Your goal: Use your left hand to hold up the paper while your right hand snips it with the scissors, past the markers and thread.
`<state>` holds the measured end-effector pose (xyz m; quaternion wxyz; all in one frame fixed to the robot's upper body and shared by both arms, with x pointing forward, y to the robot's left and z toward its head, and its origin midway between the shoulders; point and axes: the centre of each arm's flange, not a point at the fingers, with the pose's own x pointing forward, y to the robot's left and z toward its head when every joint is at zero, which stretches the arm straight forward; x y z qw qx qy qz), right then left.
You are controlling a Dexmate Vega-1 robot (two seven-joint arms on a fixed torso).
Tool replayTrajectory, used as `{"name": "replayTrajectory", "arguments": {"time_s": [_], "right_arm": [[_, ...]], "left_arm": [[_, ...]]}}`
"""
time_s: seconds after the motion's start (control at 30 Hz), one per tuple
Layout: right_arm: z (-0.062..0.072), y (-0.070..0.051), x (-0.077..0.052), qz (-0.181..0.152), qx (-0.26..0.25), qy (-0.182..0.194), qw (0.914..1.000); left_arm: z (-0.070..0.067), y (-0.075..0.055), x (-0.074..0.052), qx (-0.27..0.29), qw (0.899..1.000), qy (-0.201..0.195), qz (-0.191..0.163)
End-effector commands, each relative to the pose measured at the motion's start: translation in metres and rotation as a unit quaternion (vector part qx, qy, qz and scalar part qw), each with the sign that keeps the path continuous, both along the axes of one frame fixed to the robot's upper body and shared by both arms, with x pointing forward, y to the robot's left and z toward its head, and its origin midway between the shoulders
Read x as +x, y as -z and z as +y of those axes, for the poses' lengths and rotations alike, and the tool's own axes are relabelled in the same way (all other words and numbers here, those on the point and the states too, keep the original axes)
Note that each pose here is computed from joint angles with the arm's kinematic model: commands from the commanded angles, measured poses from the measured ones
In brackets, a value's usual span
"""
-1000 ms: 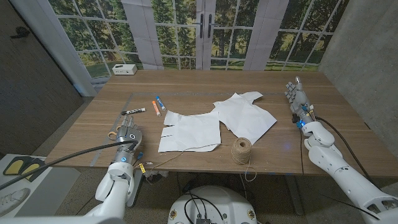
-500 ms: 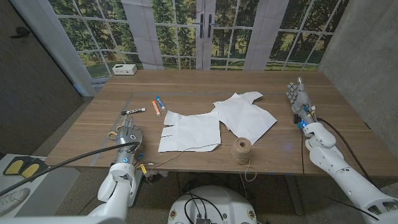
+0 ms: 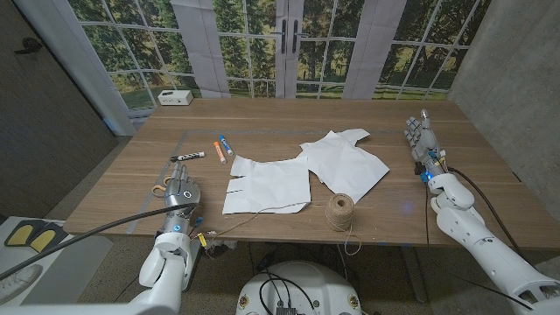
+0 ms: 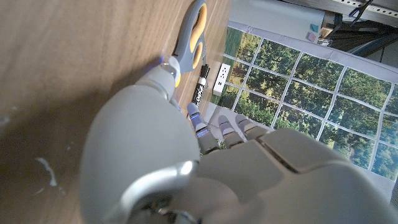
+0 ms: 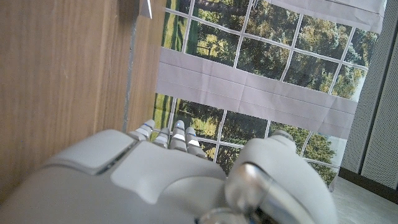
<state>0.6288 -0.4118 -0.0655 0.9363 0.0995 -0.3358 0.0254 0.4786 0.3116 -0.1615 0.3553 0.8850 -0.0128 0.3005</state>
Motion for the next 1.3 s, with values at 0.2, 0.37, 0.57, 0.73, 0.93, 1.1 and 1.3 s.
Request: {"name": "replayTrajectory", "arguments": {"time_s": [0.2,0.37,0.57,0.73,0.93,1.1,1.3], "right_arm": [[-0.002,0.003,-0.001,0.000,0.009,-0.003,1.0000],[-0.003,0.003,-0.002,-0.001,0.010,-0.003,0.9999],[-0.005,0.003,-0.003,-0.001,0.016,-0.003,0.9999],[-0.008,0.005,-0.004,0.000,0.024,-0.003,0.9997],[-0.009,0.008,-0.004,0.000,0.027,-0.004,0.9996],[-0.010,0.009,-0.004,0.001,0.029,-0.004,0.9996],[-0.012,0.009,-0.007,0.000,0.030,-0.003,0.9996]], "left_arm": [[-0.001,0.006,0.001,0.010,1.000,-0.003,-0.014],[-0.001,0.009,0.001,0.006,1.000,0.000,-0.015],[-0.001,0.009,0.002,0.007,1.000,-0.003,-0.018],[-0.001,0.010,0.002,0.003,1.000,-0.008,-0.014],[-0.002,0.011,0.002,0.004,1.000,-0.014,-0.012],[-0.003,0.015,0.004,0.004,0.999,-0.023,-0.022],[-0.003,0.019,0.006,0.001,0.999,-0.025,-0.034]]}}
